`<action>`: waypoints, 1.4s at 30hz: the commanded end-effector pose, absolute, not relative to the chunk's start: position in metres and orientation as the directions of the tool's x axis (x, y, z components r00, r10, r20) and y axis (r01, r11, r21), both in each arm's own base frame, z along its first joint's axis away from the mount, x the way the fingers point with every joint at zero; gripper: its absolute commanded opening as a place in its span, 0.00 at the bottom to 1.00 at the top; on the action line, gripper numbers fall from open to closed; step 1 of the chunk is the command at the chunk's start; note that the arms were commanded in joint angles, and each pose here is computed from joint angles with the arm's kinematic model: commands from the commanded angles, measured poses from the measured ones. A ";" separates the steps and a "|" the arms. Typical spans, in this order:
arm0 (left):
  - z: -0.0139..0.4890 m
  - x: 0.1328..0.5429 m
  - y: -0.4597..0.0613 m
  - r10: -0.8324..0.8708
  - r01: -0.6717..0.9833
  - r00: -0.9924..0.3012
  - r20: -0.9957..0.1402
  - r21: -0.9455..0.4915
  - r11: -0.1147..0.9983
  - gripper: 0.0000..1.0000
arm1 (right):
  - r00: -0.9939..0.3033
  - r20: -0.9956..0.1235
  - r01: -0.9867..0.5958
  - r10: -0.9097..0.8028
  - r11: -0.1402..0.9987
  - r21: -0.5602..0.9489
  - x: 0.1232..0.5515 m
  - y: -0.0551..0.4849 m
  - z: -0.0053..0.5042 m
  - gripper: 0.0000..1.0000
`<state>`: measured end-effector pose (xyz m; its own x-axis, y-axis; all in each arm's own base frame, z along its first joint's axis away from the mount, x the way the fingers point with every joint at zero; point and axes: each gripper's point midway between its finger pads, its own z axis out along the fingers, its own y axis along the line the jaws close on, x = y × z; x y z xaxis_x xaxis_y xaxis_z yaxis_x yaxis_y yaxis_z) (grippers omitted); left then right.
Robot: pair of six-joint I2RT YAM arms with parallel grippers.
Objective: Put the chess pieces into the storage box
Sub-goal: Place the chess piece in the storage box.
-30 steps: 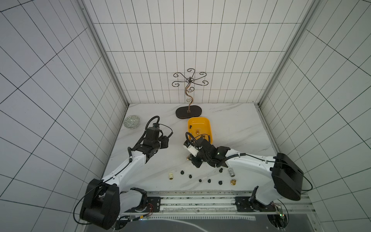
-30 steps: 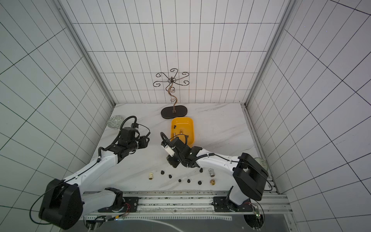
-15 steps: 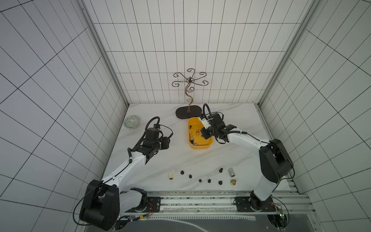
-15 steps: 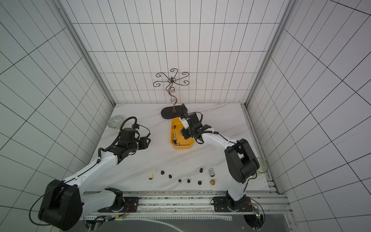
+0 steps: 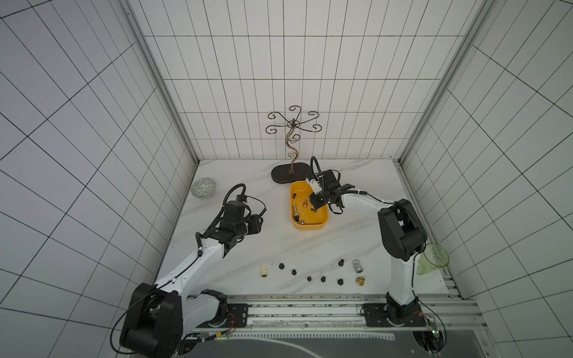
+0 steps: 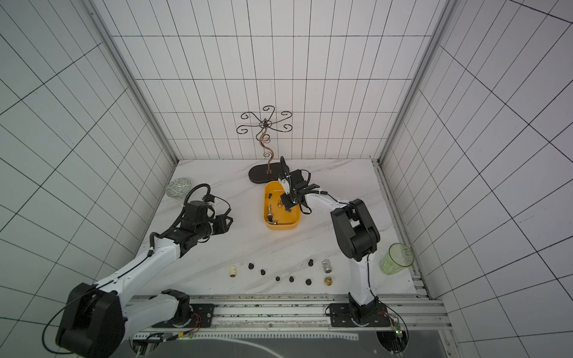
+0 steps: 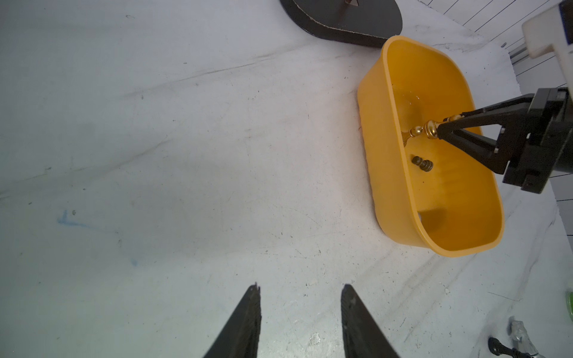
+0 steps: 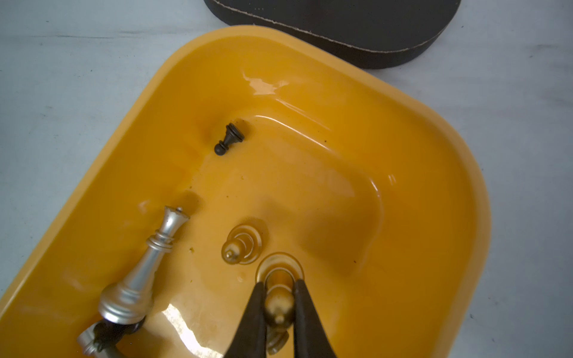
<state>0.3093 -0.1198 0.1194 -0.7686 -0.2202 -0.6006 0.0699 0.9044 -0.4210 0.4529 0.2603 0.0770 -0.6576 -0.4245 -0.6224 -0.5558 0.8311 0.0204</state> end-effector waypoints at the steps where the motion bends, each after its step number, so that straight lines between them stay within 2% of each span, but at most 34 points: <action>1: 0.125 0.310 -0.121 -0.238 0.077 -0.752 -0.615 -0.440 0.895 0.42 | -0.612 -0.671 -0.565 -0.418 0.825 0.001 0.474 0.269 0.107 0.18; 13: 0.123 0.304 -0.125 -0.231 0.087 -0.761 -0.606 -0.447 0.890 0.42 | -0.595 -0.700 -0.563 -0.394 0.826 0.014 0.481 0.274 0.126 0.30; 19: 0.124 0.294 -0.139 -0.175 0.123 -0.771 -0.612 -0.414 0.902 0.44 | -0.535 -0.772 -0.583 -0.343 0.811 0.043 0.474 0.277 0.181 0.33; 25: 0.121 0.275 -0.155 -0.086 0.162 -0.794 -0.602 -0.346 0.924 0.44 | -0.469 -0.839 -0.607 -0.276 0.791 0.080 0.444 0.271 0.232 0.34; 33: 0.112 0.239 -0.176 -0.032 0.193 -0.836 -0.548 -0.348 0.917 0.44 | -0.525 -0.826 -0.596 -0.205 0.781 0.185 0.375 0.242 0.211 0.34; 42: 0.088 0.199 -0.206 0.048 0.236 -0.885 -0.463 -0.358 0.903 0.44 | -0.590 -0.787 -0.565 -0.178 0.788 0.245 0.319 0.215 0.179 0.34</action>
<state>0.2079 -0.2065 0.0987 -0.8641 0.0582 -0.5000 0.2715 0.8903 -0.3656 0.3355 0.2239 0.1913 -0.5642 -0.1937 -0.8026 -0.5744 0.7903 0.2130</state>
